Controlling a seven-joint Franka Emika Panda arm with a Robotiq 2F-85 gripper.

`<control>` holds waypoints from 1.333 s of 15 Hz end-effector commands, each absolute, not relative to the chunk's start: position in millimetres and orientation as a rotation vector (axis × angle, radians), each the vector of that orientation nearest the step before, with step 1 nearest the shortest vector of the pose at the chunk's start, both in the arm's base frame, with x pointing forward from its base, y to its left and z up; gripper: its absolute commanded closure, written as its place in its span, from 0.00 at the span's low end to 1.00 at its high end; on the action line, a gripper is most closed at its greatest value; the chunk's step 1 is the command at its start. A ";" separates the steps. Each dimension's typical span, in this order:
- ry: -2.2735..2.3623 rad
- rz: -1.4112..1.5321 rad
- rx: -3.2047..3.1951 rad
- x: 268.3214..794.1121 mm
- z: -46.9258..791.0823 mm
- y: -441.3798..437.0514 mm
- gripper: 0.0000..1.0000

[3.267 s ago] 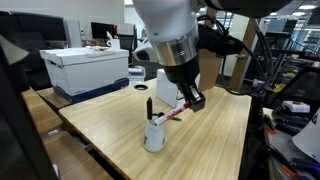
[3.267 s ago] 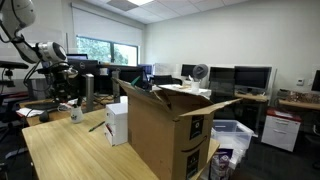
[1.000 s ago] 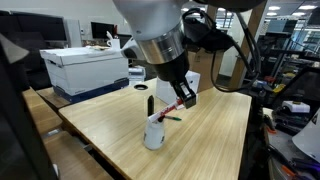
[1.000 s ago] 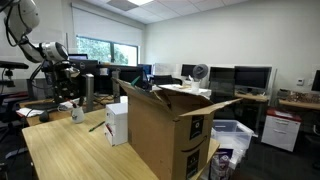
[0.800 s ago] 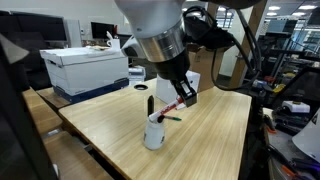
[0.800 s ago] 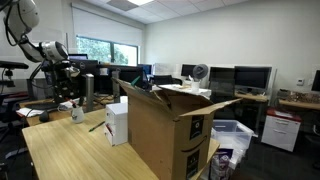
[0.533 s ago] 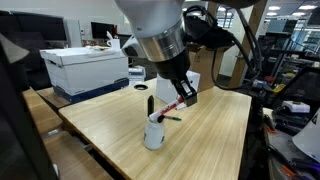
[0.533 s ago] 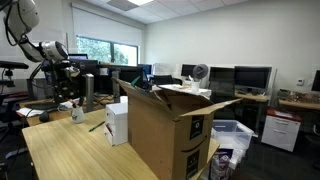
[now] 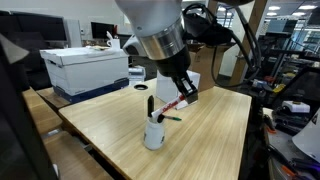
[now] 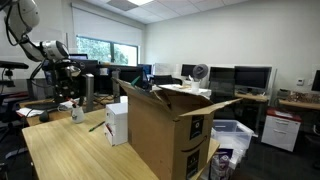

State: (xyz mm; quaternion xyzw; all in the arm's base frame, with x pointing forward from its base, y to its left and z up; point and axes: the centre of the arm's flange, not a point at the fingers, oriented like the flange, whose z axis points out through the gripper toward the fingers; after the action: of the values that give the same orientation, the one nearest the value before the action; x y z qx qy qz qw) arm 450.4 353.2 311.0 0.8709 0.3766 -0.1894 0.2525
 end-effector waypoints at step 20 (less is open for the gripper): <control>1.017 -0.654 2.314 462.4 289.0 350.5 0.90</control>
State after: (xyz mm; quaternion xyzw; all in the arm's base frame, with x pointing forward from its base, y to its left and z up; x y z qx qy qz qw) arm 459.3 340.6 288.8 0.8655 0.3620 -0.2253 0.2630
